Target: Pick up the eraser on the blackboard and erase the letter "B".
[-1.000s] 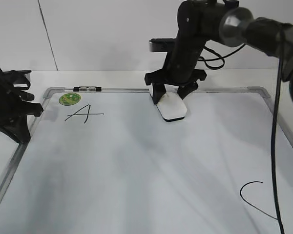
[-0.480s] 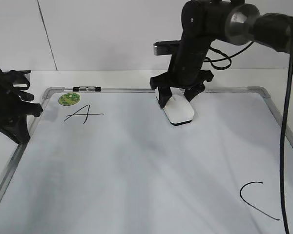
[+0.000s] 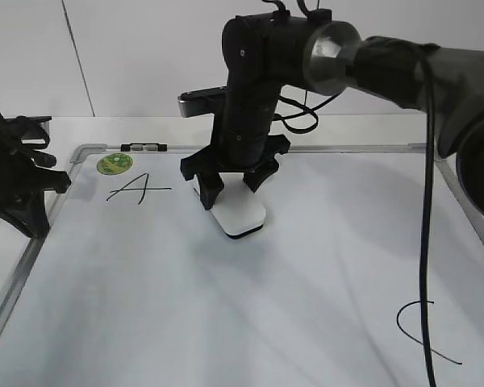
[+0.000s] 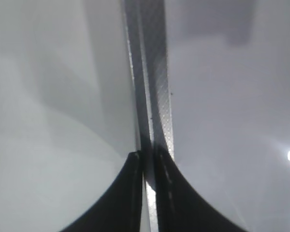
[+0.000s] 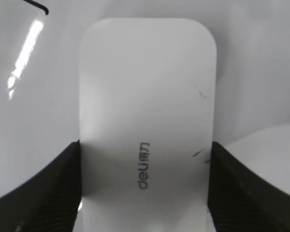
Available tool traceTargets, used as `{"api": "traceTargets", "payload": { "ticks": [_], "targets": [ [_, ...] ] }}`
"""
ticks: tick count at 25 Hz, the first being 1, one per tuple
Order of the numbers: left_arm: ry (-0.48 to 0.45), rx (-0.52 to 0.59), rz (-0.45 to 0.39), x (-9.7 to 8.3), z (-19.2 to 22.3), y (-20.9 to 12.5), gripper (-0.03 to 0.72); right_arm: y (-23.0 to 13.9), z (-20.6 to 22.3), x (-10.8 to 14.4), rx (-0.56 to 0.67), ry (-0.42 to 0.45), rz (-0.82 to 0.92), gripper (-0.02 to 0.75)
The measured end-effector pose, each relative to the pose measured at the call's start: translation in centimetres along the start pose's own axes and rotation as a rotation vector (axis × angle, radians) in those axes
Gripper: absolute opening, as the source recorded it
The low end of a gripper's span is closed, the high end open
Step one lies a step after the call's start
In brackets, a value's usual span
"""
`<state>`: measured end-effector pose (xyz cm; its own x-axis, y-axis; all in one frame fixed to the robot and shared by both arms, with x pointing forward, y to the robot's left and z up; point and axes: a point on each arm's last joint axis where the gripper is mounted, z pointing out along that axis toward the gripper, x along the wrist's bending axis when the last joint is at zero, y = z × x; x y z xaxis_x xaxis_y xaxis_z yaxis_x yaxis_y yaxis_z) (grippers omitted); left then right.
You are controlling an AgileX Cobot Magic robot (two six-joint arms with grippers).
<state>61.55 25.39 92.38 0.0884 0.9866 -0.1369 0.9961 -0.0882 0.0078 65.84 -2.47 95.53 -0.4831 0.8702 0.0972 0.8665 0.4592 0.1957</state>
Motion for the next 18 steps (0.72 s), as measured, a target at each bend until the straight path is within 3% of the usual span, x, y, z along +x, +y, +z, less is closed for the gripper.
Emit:
{"api": "traceTargets", "payload": {
  "ticks": [5,13,18],
  "targets": [
    [-0.001,0.000,-0.001,0.0,0.0,0.0,0.025,0.1,-0.2,-1.8,0.001,0.005,0.040,0.553],
    [-0.001,0.000,-0.001,0.0,0.0,0.0,0.025,-0.1,-1.0,-9.4,-0.015,-0.048,0.178,0.553],
    [-0.001,0.000,-0.001,0.0,0.0,0.0,0.025,-0.2,-1.5,-10.4,-0.020,-0.056,0.199,0.553]
  ]
}}
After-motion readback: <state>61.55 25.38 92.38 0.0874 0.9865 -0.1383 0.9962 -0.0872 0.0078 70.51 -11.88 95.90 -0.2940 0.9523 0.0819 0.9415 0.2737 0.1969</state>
